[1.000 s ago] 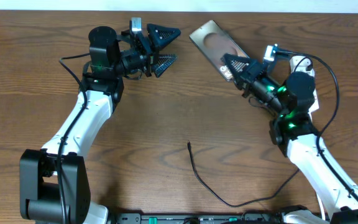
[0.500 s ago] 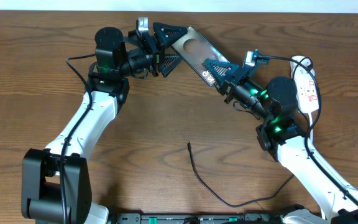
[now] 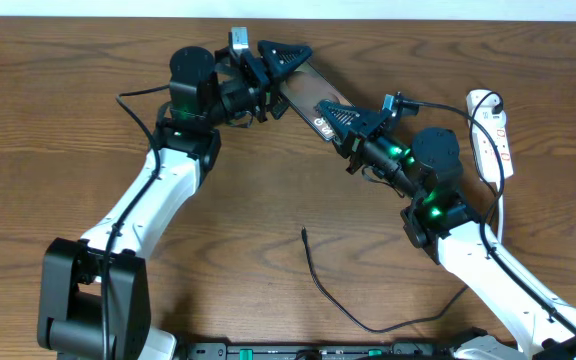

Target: Plug charger to phone and switch on socket

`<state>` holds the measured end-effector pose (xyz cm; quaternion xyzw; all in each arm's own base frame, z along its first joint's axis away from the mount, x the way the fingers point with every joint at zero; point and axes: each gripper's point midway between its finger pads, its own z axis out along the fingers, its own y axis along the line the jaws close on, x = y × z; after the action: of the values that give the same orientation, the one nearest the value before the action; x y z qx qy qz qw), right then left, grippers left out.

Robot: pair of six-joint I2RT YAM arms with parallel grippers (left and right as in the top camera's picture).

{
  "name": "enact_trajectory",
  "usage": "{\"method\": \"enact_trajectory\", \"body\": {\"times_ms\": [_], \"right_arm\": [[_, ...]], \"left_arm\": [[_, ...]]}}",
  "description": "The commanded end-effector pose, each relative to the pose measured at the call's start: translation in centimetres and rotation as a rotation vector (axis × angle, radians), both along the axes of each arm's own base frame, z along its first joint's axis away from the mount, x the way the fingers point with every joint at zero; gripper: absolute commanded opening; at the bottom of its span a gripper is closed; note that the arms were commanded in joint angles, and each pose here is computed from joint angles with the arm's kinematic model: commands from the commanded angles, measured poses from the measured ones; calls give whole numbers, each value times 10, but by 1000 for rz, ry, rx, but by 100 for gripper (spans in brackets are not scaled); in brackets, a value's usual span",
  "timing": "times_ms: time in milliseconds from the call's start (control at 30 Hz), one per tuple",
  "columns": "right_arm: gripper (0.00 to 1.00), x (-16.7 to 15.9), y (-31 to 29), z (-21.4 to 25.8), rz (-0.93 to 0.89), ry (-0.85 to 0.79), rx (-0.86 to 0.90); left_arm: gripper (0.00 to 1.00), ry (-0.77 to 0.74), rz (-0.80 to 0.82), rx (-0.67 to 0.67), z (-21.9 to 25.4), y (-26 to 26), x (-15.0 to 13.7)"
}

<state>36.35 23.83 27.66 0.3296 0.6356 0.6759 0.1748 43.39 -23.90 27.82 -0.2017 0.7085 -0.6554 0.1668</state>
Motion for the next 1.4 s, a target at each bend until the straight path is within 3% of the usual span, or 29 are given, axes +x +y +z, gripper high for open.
{"method": "enact_trajectory", "body": {"times_ms": [0,233,433,733,833,900,1133,1367], "right_arm": [[2,3,0,17,-21,-22,35],[2,0,4,17,-19,-21,35],[2,-3,10,16,-7,-17,33],[2,-5,12,13,-3,-8,27],[67,-5,12,13,-3,-33,6],[99,-5,12,13,-2,-74,-31],[99,-4,9,15,9,-181,-118],[99,-10,2,14,114,-351,-244]], "left_arm": [[70,-75,20,0,23,1,2],[49,-76,28,1,23,2,3],[9,-76,26,1,23,1,2],[7,-99,24,15,23,1,2],[8,-102,28,18,23,1,3],[8,-105,35,19,23,3,4],[7,-104,104,22,23,38,20],[7,-102,142,15,24,105,31]]}}
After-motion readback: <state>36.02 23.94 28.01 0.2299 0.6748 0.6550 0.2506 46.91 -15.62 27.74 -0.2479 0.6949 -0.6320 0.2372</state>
